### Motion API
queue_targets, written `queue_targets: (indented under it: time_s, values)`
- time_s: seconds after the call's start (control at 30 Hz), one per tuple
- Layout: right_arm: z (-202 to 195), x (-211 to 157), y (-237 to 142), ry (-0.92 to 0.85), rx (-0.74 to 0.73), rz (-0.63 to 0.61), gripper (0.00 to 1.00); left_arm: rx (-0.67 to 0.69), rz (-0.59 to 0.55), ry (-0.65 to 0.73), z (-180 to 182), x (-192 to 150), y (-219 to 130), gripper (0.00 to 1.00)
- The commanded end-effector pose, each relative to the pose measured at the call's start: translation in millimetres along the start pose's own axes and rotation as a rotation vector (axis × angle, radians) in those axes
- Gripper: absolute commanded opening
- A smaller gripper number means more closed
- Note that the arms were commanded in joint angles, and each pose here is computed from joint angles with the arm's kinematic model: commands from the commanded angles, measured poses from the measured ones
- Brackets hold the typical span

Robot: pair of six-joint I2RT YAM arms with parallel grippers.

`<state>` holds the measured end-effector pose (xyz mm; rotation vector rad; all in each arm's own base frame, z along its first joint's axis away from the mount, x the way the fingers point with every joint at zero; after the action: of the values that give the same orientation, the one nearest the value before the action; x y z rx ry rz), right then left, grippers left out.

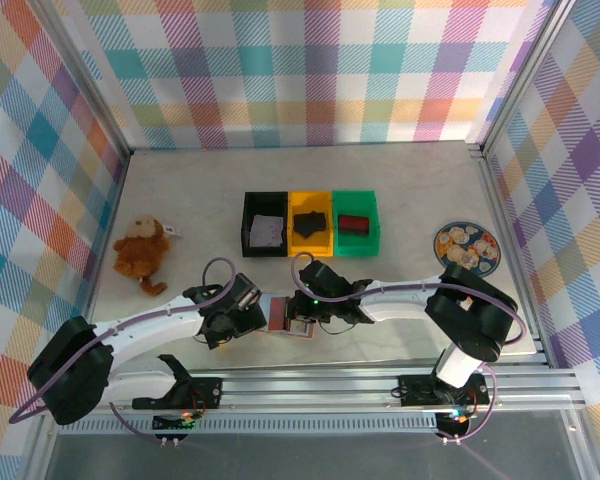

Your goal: Take the credit cards out of the card holder

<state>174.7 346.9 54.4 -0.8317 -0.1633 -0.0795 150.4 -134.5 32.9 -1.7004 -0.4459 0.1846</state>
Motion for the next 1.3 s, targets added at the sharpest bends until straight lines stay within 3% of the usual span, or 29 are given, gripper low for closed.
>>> queue_targets:
  time_s: [0.0, 0.27, 0.73, 1.27]
  values:
    - [6, 1, 6, -0.014, 0.004, 0.009, 0.0, -0.115, 0.106, -0.027, -17, -16, 4, 0.96]
    - [2, -1, 16, 0.013, -0.02, 0.04, 0.0, -0.155, 0.078, -0.017, -26, -9, -14, 0.96]
    - [7, -4, 15, -0.003, 0.039, 0.047, 0.0, -0.118, 0.104, -0.036, -32, -9, 16, 0.96]
    - [-1, -8, 0, -0.045, 0.016, 0.022, 0.0, -0.074, 0.165, -0.1, -14, -25, 46, 0.95]
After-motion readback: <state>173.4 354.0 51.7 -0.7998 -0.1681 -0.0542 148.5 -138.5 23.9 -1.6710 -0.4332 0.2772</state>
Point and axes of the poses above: each hand's point on the last joint's axis, 136 mm out from that joint toward the fingers, its own y axis out along the fingers, its own z axis along the line the jaws close on, x = y × z, the point moved 2 cm from there along -y, back along the fingers
